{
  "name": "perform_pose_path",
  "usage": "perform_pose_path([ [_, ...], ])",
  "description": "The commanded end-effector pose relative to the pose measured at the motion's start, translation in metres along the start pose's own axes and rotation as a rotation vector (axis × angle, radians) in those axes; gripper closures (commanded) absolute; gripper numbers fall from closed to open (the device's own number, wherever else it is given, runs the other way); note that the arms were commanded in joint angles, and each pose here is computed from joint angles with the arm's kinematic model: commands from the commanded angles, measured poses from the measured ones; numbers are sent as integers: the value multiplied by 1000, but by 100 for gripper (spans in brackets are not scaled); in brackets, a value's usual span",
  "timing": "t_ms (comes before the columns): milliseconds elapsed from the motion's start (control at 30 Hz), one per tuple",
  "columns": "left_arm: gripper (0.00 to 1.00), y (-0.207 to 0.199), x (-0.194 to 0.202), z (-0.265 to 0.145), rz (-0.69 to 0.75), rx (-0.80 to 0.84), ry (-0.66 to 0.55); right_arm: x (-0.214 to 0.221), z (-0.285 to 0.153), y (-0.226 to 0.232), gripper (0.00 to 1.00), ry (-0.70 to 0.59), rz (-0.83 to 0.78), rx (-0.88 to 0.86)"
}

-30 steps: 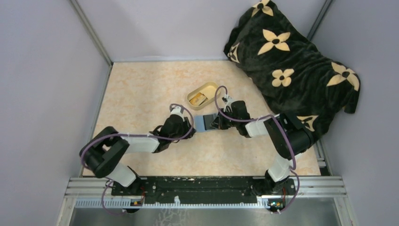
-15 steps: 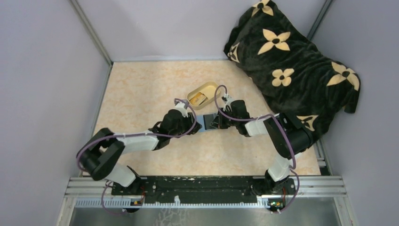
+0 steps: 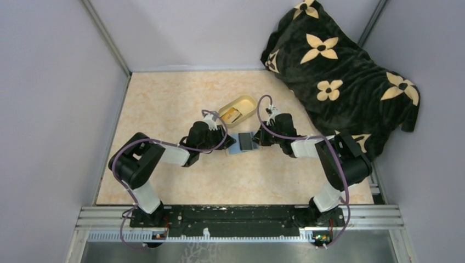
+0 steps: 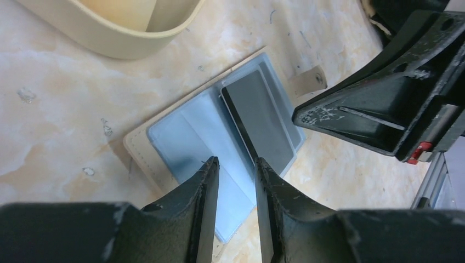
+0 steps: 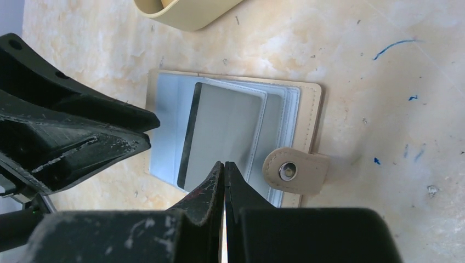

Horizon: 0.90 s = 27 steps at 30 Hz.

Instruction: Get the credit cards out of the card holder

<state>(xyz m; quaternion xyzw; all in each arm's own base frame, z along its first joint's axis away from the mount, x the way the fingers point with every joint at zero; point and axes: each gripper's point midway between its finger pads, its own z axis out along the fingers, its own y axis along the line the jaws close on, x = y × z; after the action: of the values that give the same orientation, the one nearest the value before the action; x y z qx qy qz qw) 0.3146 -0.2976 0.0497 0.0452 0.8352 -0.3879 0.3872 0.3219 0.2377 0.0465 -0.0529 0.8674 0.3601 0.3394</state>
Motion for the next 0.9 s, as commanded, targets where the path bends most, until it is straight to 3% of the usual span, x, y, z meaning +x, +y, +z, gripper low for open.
perform_pose_path([
  [0,63,-10,-8,4,-3,73,-32,0,6,-7,100,-5,-13,11],
  [433,64,-20,5,14,-90,173,3,23,18,-24,100,63,27,38],
  [867,64,-1,18,19,-103,112,17,20,15,-17,100,43,29,12],
])
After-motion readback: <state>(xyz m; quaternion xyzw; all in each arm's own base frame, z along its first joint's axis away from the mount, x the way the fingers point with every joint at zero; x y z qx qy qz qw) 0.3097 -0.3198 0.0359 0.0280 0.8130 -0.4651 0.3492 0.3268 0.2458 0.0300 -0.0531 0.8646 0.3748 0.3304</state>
